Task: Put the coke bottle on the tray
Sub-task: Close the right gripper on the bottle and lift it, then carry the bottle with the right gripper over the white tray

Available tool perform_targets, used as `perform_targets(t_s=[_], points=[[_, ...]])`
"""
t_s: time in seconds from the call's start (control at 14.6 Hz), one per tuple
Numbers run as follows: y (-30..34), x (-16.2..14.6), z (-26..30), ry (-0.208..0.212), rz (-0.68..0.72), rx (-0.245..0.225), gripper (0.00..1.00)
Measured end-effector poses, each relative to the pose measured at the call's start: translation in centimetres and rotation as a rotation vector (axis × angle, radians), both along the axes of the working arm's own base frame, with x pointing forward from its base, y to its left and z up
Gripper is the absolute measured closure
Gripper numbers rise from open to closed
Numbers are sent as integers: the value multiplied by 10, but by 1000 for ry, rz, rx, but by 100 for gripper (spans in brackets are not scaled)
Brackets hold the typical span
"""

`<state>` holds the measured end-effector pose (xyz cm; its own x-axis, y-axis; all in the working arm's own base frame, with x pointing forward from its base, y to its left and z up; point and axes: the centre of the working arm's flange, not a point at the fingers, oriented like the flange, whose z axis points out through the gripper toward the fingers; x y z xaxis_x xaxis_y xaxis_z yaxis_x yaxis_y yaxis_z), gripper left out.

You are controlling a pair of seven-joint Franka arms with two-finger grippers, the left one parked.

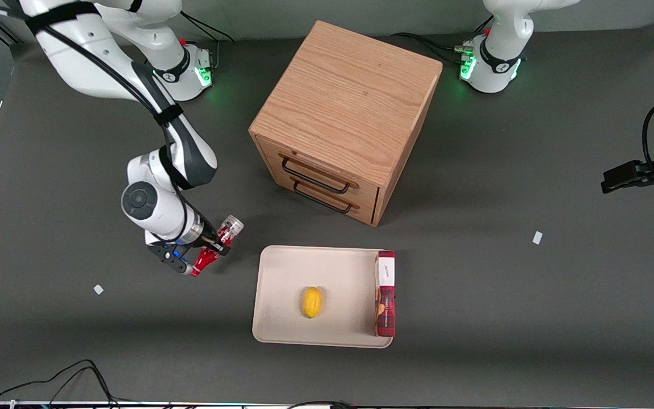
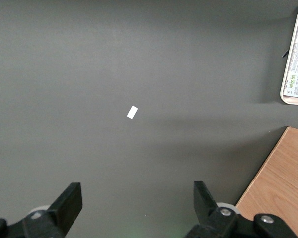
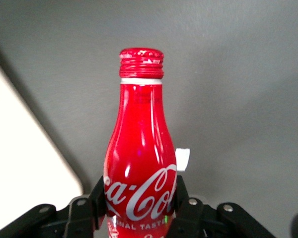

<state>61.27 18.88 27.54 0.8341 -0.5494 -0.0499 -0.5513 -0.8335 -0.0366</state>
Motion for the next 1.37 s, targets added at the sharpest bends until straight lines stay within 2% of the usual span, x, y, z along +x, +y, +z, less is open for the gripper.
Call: perform_targets(t_s=[0.41,0.76,1.03,1.37], points=[[11,34,142,-8,153,0,44],[53,45,202,-83,372,-35,44],[90,65,174,-106,471,-23,44],[108,98,79,-158,544,7,44]])
